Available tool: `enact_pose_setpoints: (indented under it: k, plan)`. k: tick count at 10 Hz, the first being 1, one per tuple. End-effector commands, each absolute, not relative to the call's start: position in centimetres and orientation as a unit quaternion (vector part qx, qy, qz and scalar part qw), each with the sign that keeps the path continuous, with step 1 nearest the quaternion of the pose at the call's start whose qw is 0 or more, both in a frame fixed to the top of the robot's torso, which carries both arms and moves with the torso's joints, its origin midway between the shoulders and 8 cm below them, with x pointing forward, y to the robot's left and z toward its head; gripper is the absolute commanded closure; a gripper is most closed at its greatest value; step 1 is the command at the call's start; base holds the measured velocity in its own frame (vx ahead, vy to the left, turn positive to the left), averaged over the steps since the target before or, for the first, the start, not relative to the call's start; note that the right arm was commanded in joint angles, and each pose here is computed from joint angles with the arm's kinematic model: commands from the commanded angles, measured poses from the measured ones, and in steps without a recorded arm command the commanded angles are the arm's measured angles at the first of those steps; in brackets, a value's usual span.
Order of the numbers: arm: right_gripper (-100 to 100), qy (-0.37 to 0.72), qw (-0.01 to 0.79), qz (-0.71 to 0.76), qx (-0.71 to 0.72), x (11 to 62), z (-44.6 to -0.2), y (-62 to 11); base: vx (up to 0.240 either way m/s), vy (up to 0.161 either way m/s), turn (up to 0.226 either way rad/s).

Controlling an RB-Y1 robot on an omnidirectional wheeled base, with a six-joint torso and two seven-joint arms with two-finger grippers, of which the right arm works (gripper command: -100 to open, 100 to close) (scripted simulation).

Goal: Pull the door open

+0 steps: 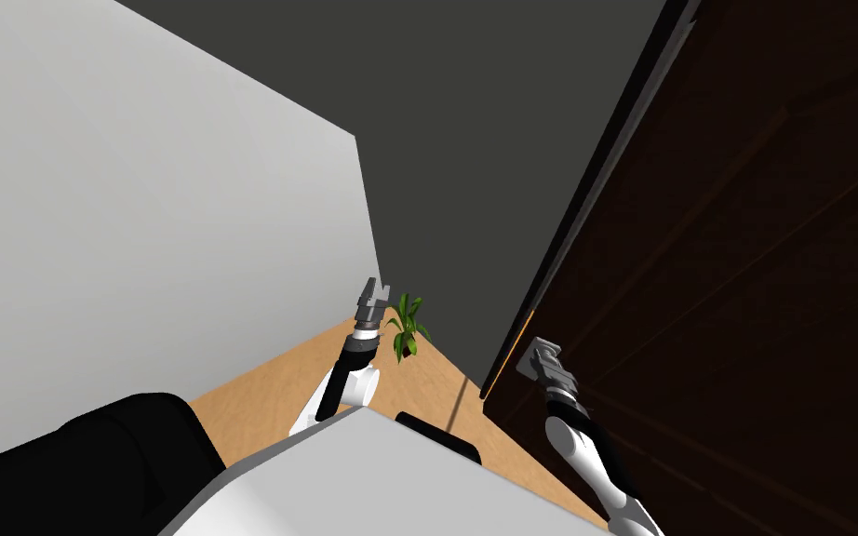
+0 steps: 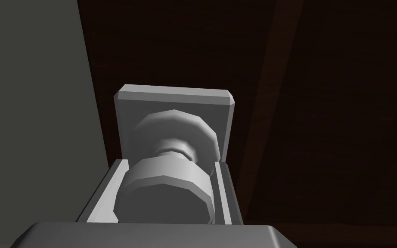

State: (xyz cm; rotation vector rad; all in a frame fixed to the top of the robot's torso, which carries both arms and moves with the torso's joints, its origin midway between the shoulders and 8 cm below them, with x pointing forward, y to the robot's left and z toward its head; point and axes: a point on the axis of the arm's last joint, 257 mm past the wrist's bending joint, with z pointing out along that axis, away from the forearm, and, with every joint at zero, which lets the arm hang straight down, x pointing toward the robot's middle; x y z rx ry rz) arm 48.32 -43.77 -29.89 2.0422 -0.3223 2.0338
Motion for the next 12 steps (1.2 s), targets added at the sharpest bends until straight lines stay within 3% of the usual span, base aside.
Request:
enact_pose_setpoints:
  k: [1, 12]
  plan:
    - [100, -0.107, 0.112, 0.699, 0.698, 48.2, -29.7, -43.5, -0.231, -0.052, 0.183]
    - [100, -0.073, 0.074, 0.703, 0.704, 47.0, -29.7, -41.6, -0.222, -0.045, 0.126]
